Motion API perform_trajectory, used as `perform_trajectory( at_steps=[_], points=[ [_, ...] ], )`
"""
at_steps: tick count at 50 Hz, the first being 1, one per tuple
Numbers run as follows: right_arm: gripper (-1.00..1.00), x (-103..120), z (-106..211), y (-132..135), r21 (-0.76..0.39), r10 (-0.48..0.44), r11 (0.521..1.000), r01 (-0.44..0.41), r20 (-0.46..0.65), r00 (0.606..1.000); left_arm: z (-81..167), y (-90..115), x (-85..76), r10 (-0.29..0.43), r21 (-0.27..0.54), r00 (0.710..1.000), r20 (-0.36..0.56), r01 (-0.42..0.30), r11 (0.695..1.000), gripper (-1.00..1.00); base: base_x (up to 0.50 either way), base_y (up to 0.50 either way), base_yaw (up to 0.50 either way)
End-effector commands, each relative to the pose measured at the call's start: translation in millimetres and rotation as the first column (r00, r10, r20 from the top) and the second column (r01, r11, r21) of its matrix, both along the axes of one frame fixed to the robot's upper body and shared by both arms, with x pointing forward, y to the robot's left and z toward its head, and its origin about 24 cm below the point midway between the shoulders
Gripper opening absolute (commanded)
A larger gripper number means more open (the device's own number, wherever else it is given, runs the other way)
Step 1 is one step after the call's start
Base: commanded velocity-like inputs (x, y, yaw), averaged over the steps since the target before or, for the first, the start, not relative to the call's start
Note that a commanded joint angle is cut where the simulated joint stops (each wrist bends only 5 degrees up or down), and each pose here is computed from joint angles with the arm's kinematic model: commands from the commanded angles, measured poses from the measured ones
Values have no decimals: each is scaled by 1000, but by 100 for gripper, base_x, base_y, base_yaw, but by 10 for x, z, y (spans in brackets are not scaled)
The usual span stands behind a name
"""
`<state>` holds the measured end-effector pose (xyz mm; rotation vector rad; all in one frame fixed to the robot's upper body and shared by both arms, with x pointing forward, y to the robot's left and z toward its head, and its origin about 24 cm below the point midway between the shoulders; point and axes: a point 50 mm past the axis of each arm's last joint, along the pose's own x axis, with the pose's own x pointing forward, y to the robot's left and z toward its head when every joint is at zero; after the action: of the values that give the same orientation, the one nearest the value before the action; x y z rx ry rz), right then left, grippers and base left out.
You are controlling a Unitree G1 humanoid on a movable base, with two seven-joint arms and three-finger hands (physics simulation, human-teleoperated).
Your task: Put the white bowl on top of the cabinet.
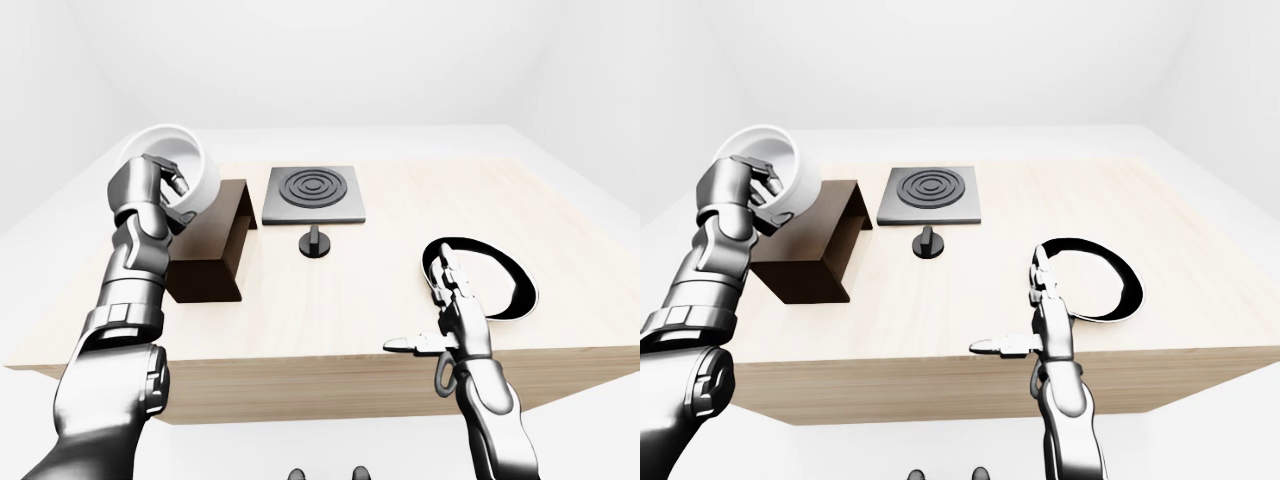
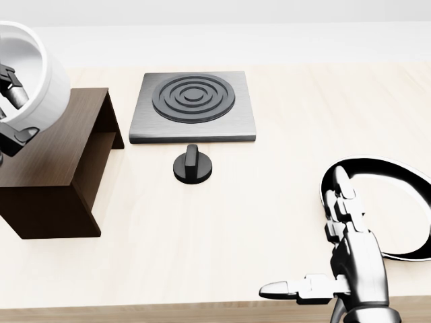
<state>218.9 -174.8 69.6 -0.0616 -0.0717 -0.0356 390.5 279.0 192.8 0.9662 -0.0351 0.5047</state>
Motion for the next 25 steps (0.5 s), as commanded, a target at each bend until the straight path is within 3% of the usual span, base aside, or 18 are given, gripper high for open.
perform_trajectory(
  at_steps=[1, 25],
  points=[
    [100, -1, -10, 11, -3, 4, 1000, -4, -1, 1000, 65, 15, 1, 47, 68, 998, 41, -50, 996, -100, 0, 0, 0],
    [100, 6, -16, 18, -5, 9, 1000, -9, -5, 1000, -63, 19, 17, 89, 23, 996, 32, -89, 996, -100, 0, 0, 0]
  ],
)
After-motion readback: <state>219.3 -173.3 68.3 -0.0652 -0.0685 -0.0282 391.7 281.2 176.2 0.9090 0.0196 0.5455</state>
